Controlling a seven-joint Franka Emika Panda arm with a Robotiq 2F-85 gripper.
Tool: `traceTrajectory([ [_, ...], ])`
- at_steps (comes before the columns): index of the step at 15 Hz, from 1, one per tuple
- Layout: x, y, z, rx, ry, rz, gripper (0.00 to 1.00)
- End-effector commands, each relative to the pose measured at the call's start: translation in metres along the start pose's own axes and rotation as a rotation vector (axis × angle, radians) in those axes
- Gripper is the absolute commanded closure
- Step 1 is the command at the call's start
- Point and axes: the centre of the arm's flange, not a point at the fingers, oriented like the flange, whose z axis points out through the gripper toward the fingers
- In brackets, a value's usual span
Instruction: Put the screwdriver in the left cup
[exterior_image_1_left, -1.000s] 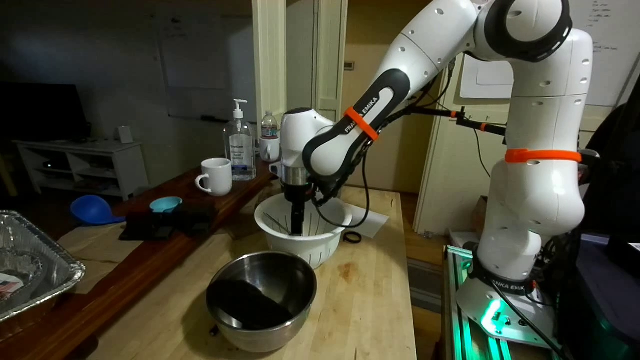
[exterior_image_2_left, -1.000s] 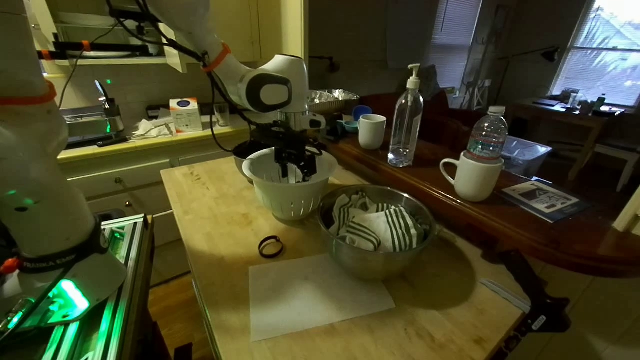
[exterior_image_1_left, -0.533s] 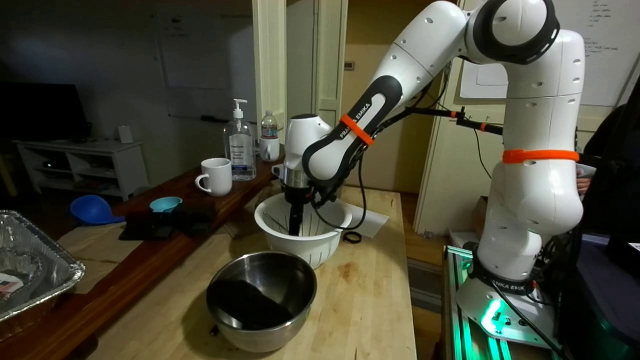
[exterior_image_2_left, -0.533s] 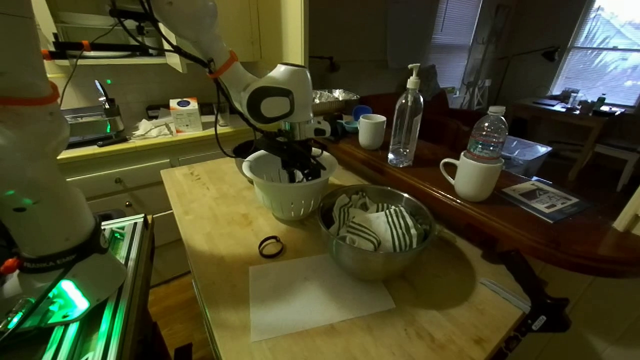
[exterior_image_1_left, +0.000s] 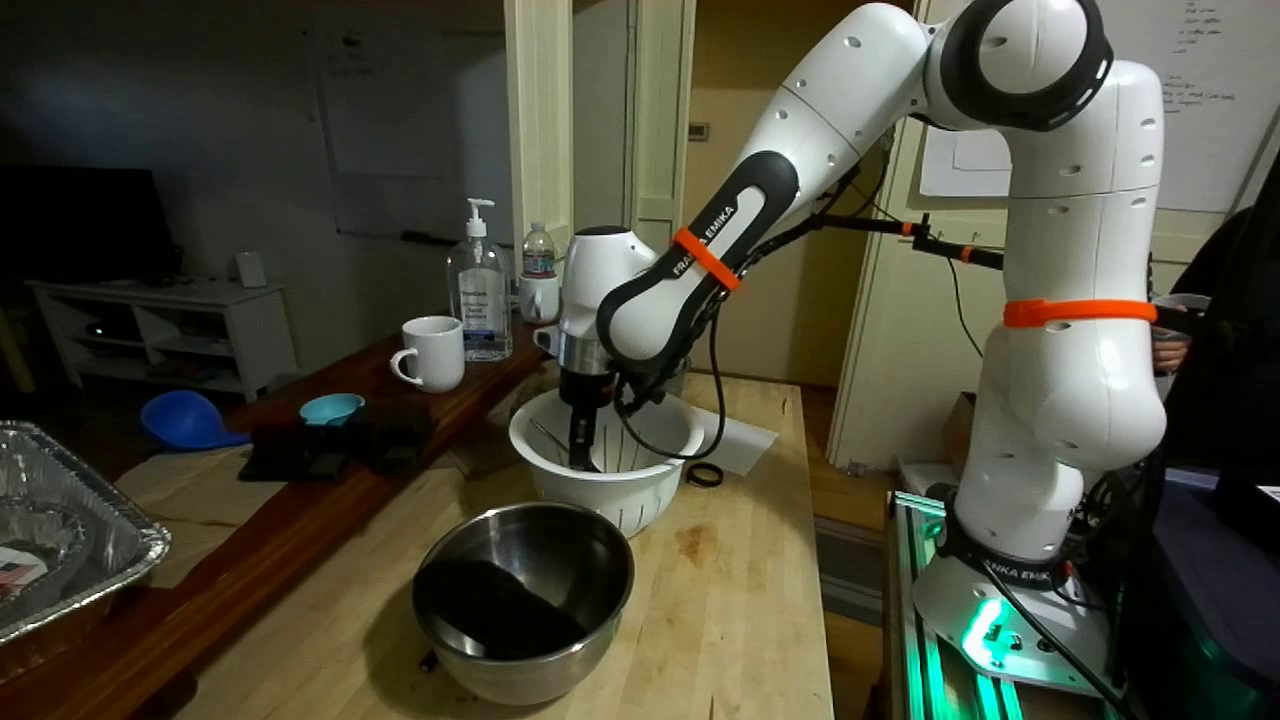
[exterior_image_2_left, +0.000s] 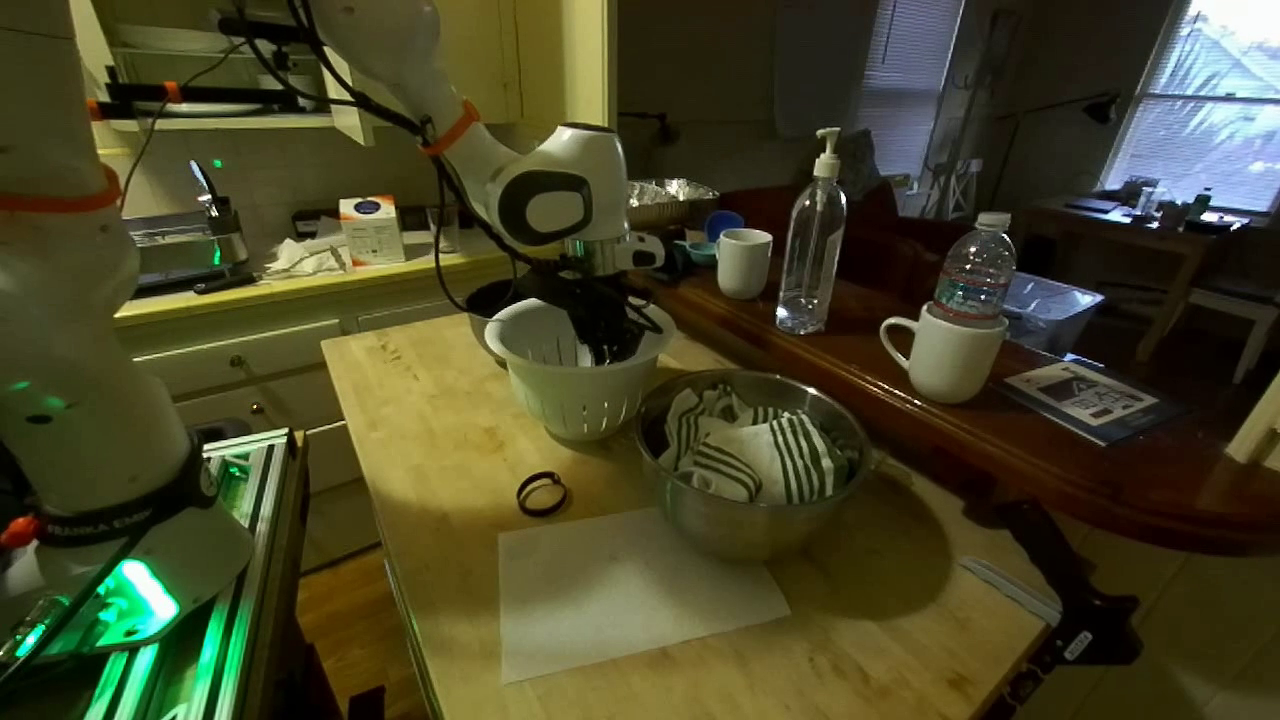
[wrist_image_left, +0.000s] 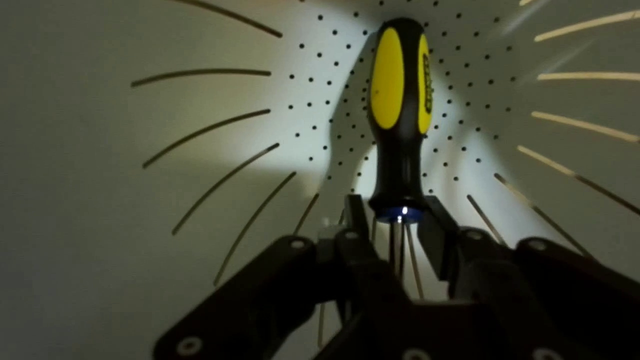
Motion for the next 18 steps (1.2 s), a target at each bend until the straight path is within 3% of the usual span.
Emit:
traceTrajectory([
  [1,-0.005,-0.001,-0.004,0.019,0.001,0.006,0.96],
  [5,-0.021,0.000,-0.025,0.006,-0.007,0.018,0.94],
  [9,-0.056,0.012,-0.065,-0.069,-0.025,0.048,0.94],
  [12,-0.067,0.024,-0.091,-0.131,0.037,0.127,0.94],
  [18,-0.035,0.045,-0.151,-0.178,0.166,0.270,0.94],
])
